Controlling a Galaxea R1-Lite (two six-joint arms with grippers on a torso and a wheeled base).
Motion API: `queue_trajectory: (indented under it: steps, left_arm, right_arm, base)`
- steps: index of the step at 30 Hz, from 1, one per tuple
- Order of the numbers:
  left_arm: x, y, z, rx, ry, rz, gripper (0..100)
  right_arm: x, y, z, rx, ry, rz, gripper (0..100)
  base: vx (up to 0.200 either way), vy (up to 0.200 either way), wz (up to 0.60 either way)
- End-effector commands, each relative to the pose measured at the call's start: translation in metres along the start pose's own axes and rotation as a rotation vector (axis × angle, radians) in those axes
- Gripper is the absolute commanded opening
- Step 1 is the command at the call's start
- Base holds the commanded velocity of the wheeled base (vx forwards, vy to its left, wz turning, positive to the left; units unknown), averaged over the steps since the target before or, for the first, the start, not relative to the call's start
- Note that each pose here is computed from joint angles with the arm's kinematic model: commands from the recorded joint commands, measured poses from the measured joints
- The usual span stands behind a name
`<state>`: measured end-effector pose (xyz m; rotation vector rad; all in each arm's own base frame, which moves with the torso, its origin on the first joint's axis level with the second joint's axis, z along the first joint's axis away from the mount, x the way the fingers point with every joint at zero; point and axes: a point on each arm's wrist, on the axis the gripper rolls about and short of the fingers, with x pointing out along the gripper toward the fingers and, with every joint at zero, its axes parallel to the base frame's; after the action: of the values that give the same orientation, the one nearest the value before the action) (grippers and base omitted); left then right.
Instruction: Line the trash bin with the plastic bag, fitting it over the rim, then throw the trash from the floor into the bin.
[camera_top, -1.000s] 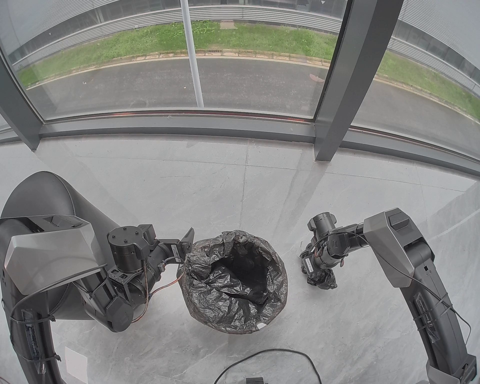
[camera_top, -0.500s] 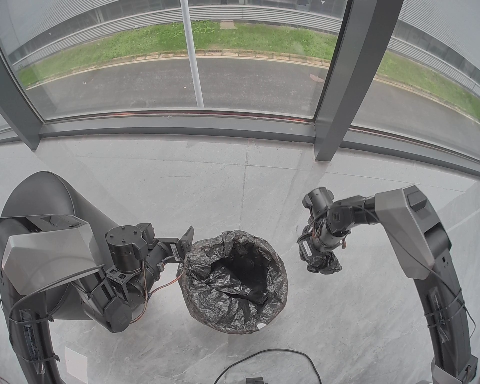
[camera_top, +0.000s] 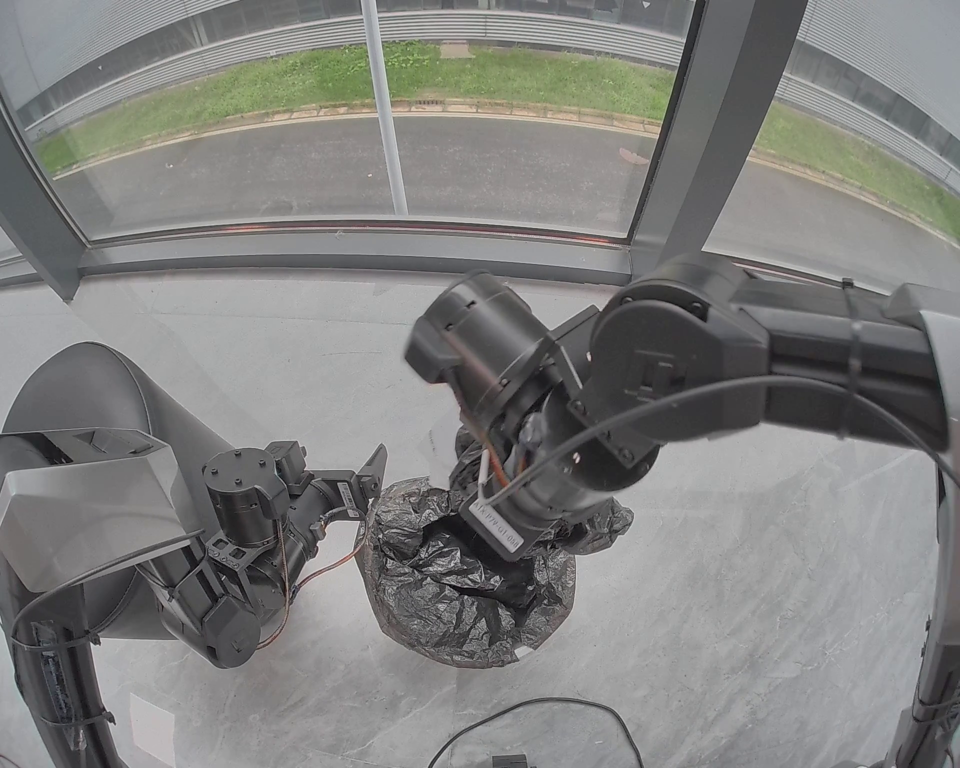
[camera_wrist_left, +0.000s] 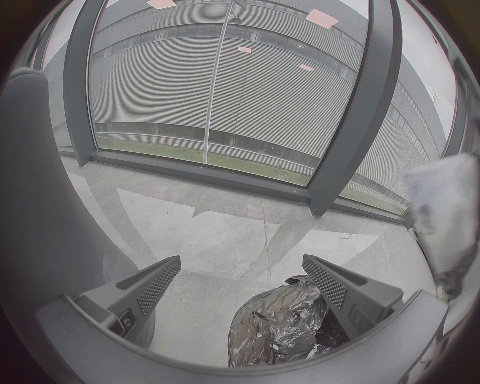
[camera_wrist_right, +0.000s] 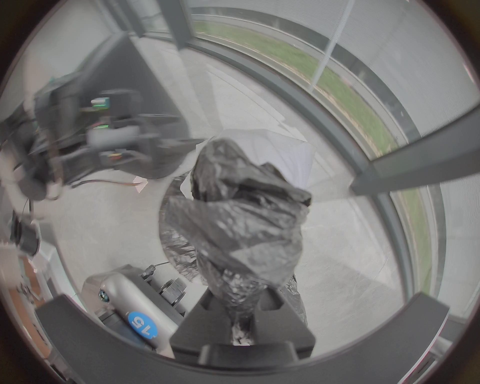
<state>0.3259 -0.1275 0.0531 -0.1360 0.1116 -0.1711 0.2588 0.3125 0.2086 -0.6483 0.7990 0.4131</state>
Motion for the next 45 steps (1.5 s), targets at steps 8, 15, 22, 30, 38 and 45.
queue_trajectory:
  steps: [8, 15, 22, 30, 38, 45]
  left_arm:
    - [-0.024, 0.009, 0.054, -0.024, -0.145, 0.014, 100]
    - [-0.057, 0.024, 0.094, 0.034, -0.253, 0.045, 100]
    - [-0.073, 0.036, 0.099, 0.04, -0.255, 0.06, 100]
    - [-0.097, 0.036, 0.11, 0.038, -0.292, 0.056, 100]
    - [-0.121, 0.038, 0.108, 0.06, -0.253, 0.063, 100]
    - [-0.136, 0.041, 0.1, 0.065, -0.215, 0.067, 100]
  right_arm:
    - [-0.009, 0.0, -0.007, 0.058, 0.047, -0.043, 0]
    - [0.048, -0.02, -0.016, 0.213, 0.197, 0.029, 0]
    - [0.097, -0.001, -0.025, 0.244, 0.296, 0.084, 0]
    - [0.114, 0.011, -0.024, 0.344, 0.29, 0.161, 0]
    - [0.135, 0.02, -0.021, 0.41, 0.236, 0.15, 0]
    - [0.166, 0.04, -0.026, 0.376, 0.207, 0.099, 0]
  base:
    - [0.0, 0.0, 0.0]
    - [0.0, 0.0, 0.0]
    - [0.0, 0.0, 0.0]
    - [0.0, 0.0, 0.0]
    - [0.0, 0.0, 0.0]
    - [0.0, 0.0, 0.0]
